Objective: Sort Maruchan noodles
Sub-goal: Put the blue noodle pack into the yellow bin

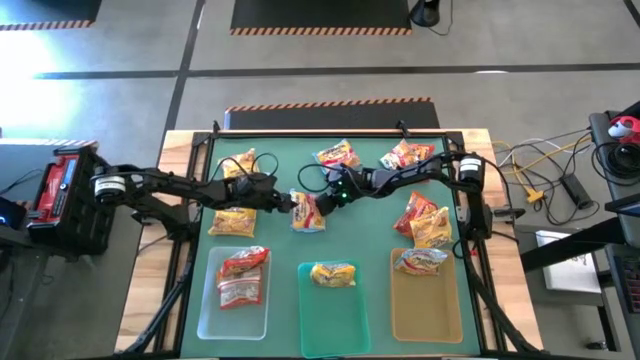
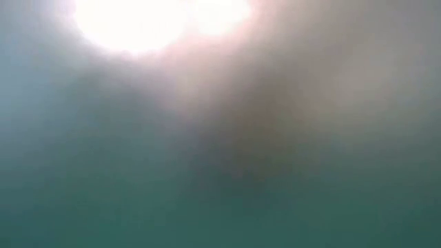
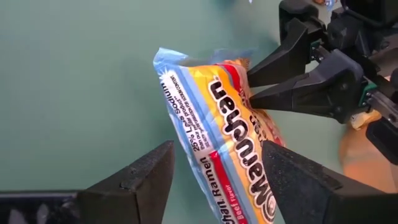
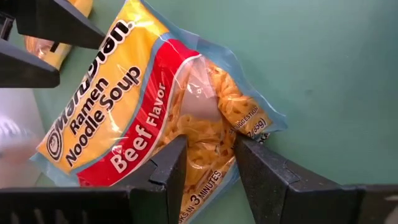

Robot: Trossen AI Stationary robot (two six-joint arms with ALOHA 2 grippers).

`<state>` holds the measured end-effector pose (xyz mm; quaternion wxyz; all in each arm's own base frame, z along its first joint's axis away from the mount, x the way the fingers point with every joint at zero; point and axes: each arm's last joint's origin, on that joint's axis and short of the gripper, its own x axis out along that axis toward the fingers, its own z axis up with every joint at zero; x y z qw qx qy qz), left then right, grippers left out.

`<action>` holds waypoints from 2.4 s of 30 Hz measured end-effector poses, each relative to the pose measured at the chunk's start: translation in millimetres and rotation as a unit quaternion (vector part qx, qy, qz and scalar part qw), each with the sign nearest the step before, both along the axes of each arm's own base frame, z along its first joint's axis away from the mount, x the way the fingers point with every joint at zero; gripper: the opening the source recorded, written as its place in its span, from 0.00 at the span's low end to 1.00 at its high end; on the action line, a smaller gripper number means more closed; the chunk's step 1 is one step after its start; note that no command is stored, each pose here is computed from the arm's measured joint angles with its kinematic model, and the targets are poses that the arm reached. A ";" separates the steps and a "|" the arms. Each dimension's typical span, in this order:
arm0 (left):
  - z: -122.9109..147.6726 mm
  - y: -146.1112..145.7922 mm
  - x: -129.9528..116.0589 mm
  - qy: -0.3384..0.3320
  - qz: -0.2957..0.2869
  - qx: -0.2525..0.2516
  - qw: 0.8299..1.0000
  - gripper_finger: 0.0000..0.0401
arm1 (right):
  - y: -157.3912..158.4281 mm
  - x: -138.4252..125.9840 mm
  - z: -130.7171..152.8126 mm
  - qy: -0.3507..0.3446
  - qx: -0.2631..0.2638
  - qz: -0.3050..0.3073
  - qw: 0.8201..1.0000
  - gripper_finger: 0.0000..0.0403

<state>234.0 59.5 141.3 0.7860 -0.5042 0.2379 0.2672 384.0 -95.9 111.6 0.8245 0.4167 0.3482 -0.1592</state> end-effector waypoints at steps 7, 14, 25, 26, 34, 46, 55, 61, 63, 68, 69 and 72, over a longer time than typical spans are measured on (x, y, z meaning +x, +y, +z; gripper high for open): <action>-9.4 0.1 4.9 0.001 0.017 -0.023 1.000 0.56 | 0.1 -0.4 -1.1 0.002 -0.002 0.002 1.000 0.32; -22.0 1.5 16.9 -0.028 0.017 -0.029 0.999 0.57 | 0.8 -0.4 -1.8 0.002 -0.002 0.003 1.000 0.32; -32.8 3.6 29.6 -0.083 -0.013 -0.051 0.995 0.56 | 1.3 -0.9 -2.7 0.004 -0.003 0.009 1.000 0.32; -32.9 3.6 29.7 -0.083 -0.015 -0.052 0.995 0.56 | 1.4 -0.9 -2.7 0.004 -0.002 0.010 1.000 0.32; -31.7 2.9 30.0 -0.088 -0.025 -0.058 0.994 0.41 | 0.9 -2.9 5.2 -0.003 -0.013 0.035 0.999 0.32; -30.5 3.1 30.7 -0.095 -0.057 -0.054 0.992 0.01 | -18.0 -28.4 50.9 0.005 -0.028 0.037 0.999 0.42; -10.2 12.7 45.9 -0.154 -0.266 0.011 0.952 0.00 | -22.9 -44.1 95.9 -0.076 -0.011 0.119 0.990 0.61; 6.8 24.6 62.4 -0.149 -0.306 0.049 0.939 0.00 | -18.7 -45.8 103.3 -0.110 0.001 0.184 0.977 0.64; 13.3 26.0 68.0 -0.152 -0.326 0.059 0.931 0.00 | -18.6 -46.1 104.6 -0.112 -0.002 0.186 0.976 0.64; 25.4 25.0 76.3 -0.173 -0.381 0.058 0.907 0.00 | -18.4 -47.2 107.5 -0.119 -0.022 0.199 0.973 0.64; 26.4 25.2 77.1 -0.173 -0.382 0.059 0.906 0.00 | -18.5 -47.3 108.1 -0.118 -0.027 0.196 0.973 0.64; 27.5 25.9 78.1 -0.169 -0.382 0.063 0.907 0.00 | -21.1 -47.0 108.2 -0.104 -0.072 0.174 0.977 0.64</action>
